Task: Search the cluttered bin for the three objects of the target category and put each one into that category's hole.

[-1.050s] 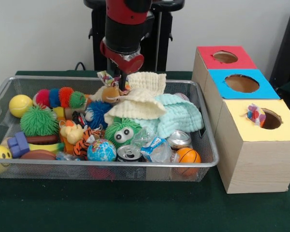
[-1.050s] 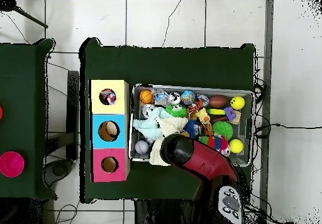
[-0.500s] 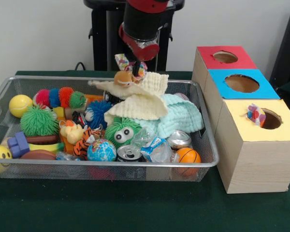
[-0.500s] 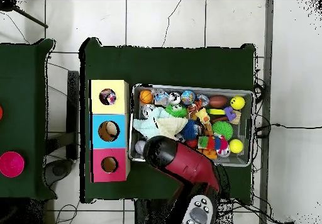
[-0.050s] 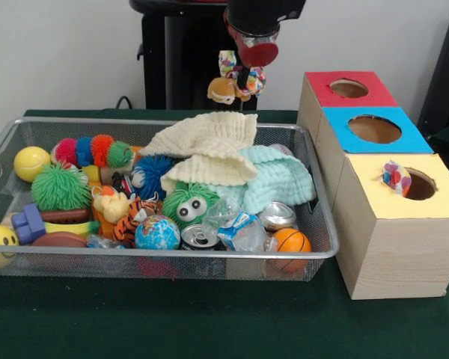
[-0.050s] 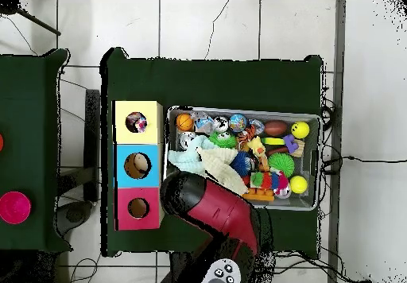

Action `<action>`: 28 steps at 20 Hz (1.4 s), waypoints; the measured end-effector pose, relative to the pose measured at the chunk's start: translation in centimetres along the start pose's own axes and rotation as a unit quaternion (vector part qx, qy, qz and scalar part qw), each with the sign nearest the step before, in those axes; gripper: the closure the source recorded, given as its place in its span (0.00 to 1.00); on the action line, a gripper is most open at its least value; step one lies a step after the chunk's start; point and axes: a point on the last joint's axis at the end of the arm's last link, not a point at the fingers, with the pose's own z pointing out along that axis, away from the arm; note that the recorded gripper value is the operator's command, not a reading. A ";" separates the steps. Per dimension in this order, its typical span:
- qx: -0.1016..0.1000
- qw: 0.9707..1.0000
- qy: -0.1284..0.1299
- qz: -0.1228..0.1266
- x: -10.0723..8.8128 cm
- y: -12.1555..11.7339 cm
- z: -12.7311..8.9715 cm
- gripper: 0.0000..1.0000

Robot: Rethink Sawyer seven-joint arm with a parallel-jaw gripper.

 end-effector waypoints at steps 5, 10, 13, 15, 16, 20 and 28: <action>-0.001 0.999 -0.003 0.034 -1.0 0.8 -1.3 1.00; -0.015 0.999 -0.018 0.039 -2.4 2.7 -2.2 1.00; -0.021 0.999 -0.025 0.037 -2.6 4.1 -2.5 1.00; -0.025 0.999 -0.027 0.038 -2.3 5.1 -2.5 1.00; -0.025 0.999 -0.027 0.040 -2.1 5.6 -2.6 1.00; -0.026 0.997 -0.025 0.068 0.0 8.3 -2.6 1.00; -0.034 0.988 -0.018 0.152 4.3 12.6 -2.3 1.00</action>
